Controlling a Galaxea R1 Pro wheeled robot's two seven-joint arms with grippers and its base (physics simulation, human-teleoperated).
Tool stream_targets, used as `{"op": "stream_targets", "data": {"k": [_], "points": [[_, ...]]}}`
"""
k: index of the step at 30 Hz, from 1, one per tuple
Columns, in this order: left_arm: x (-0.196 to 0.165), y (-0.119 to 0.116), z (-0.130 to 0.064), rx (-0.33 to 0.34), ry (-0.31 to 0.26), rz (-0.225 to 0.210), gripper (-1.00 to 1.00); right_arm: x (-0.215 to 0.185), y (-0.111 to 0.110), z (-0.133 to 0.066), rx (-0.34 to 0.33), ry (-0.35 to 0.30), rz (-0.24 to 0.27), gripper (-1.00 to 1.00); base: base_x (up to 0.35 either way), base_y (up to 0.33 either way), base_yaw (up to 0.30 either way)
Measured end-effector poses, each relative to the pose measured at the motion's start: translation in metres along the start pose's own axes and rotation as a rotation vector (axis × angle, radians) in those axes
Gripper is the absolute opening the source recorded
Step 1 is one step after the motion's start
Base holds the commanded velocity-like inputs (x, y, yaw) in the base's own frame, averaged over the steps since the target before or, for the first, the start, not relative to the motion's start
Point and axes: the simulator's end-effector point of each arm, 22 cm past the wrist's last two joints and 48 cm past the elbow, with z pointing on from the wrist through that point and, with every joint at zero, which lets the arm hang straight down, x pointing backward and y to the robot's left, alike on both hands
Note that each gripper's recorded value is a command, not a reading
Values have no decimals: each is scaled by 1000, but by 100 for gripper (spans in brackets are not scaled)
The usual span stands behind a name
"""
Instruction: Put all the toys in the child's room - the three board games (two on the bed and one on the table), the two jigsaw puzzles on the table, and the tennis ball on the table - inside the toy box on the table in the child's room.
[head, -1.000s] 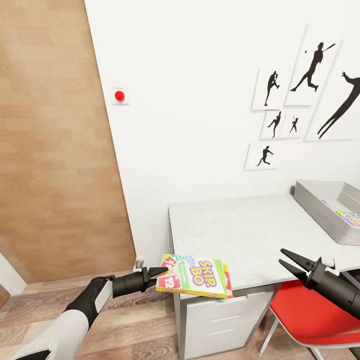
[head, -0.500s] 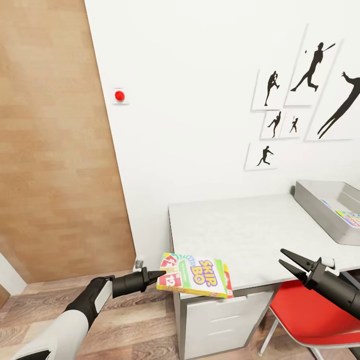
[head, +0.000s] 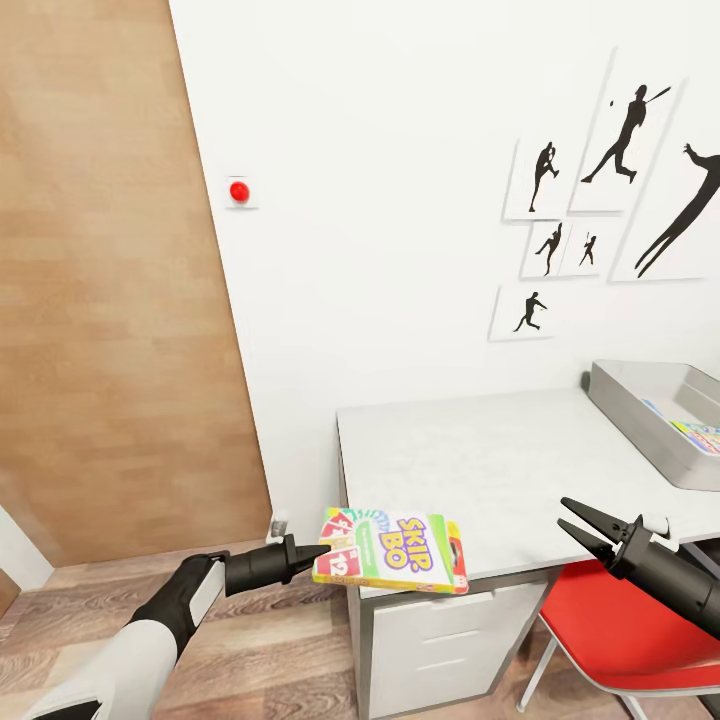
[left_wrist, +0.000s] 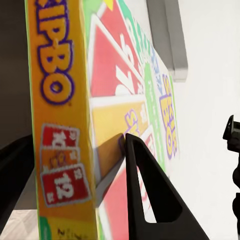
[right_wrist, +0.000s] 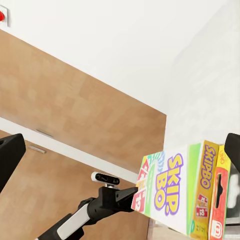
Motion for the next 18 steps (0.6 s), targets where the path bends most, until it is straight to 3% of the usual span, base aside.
{"op": "stream_targets", "data": {"k": [11,18], "points": [[-2,-11,-2,3,2,2,-100,-5,9,0,0,0,1,100,0,0,0],[-4,-37,-5,77,4,5,-100,-9,19,-1,-1,0,2,100,0,0,0]]}}
